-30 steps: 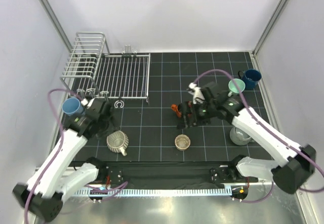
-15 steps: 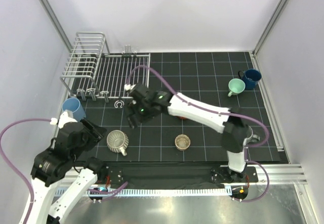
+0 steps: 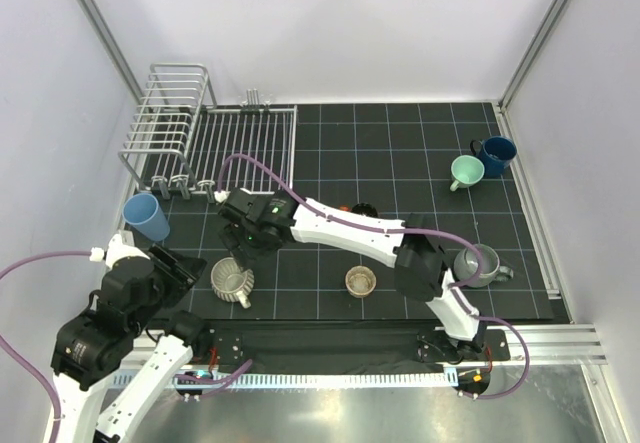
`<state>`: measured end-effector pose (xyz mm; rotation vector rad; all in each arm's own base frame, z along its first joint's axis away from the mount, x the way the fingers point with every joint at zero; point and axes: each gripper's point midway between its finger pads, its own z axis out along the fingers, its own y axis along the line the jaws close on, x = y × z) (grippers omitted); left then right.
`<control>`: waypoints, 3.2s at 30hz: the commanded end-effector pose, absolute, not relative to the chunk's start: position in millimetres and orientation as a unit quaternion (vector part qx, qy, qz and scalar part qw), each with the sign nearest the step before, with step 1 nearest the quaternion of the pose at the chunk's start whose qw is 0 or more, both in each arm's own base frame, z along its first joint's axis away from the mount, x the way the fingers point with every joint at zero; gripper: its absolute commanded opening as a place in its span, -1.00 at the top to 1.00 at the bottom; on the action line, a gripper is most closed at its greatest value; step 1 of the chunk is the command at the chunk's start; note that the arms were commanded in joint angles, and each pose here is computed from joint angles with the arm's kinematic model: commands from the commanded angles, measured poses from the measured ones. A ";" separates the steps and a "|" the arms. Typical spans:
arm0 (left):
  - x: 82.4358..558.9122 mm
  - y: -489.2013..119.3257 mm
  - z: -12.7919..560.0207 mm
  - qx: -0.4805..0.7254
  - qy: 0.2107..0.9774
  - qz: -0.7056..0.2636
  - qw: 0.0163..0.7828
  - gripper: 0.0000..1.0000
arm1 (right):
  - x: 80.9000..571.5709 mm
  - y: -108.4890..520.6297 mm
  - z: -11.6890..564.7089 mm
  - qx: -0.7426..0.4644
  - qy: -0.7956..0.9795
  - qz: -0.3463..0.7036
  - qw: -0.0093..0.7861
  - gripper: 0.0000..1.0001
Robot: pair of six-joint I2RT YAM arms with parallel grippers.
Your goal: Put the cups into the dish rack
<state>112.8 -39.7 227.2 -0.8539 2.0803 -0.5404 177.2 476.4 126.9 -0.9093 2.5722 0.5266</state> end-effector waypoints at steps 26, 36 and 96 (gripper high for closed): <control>44.5 -61.5 279.1 -0.171 0.880 -0.276 0.348 -0.10 | 191.9 518.4 65.5 -0.161 0.957 0.146 0.190 0.92; 13.9 -77.1 320.7 -0.133 0.838 -0.380 0.367 0.00 | 192.6 479.6 175.9 -0.107 0.918 0.277 0.261 0.92; 215.8 -200.9 320.0 -0.134 0.802 -0.463 0.353 -0.46 | 292.1 334.1 324.9 -0.042 0.806 0.518 0.283 0.92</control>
